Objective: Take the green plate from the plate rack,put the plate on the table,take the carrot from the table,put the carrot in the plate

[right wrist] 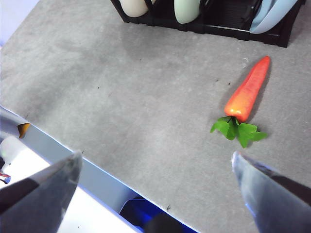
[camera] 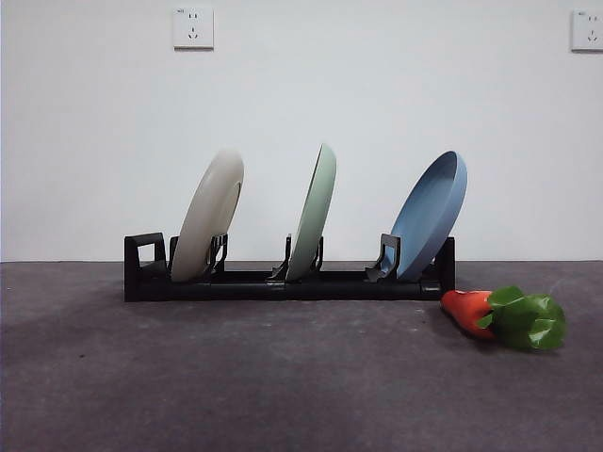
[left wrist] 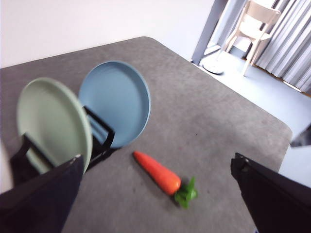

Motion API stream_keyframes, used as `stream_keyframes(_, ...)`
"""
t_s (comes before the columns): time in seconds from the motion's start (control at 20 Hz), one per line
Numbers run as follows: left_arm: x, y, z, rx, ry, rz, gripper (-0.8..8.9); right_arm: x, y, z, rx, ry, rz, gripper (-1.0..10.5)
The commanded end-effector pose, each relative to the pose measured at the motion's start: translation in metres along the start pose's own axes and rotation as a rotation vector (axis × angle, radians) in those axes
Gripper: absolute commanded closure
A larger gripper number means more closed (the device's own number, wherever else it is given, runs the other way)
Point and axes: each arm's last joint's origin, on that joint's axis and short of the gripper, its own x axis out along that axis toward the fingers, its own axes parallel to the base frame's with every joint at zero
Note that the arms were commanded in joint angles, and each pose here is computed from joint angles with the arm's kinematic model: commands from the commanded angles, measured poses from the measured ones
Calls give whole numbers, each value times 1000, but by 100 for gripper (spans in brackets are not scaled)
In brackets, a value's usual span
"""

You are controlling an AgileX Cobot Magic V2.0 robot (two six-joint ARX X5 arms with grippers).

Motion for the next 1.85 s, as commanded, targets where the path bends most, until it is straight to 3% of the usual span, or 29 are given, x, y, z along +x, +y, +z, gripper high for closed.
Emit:
stream_keyframes(0.05, 39, 8, 13, 10, 0, 23, 220, 0, 0, 0, 4, -1, 1, 286)
stream_keyframes(0.4, 139, 37, 19, 26, -6, 116, 220, 2, -1, -1, 20, 26, 3, 286)
stream_keyframes(0.55, 171, 49, 3, 26, -2, 190, 221, 5, -2, 0, 26, 38, 5, 286)
stream_keyframes(1.0, 235, 75, -55, -22, 133, 227, 228, 7, -4, 1, 32, 48, 5, 286)
stream_keyframes(1.25, 240, 70, -59, -18, 146, 229, 659, 7, -4, 1, 32, 48, 5, 287)
stream_keyframes(1.4, 240, 70, -60, -33, 160, 227, 821, 7, -4, 1, 32, 48, 5, 288)
stream_keyframes(1.55, 238, 69, -60, -75, 160, 230, 822, 7, -4, 1, 32, 48, 5, 288)
stream_keyframes(1.85, 225, 63, -45, -67, 124, 227, 822, 7, -4, 1, 32, 48, 5, 289)
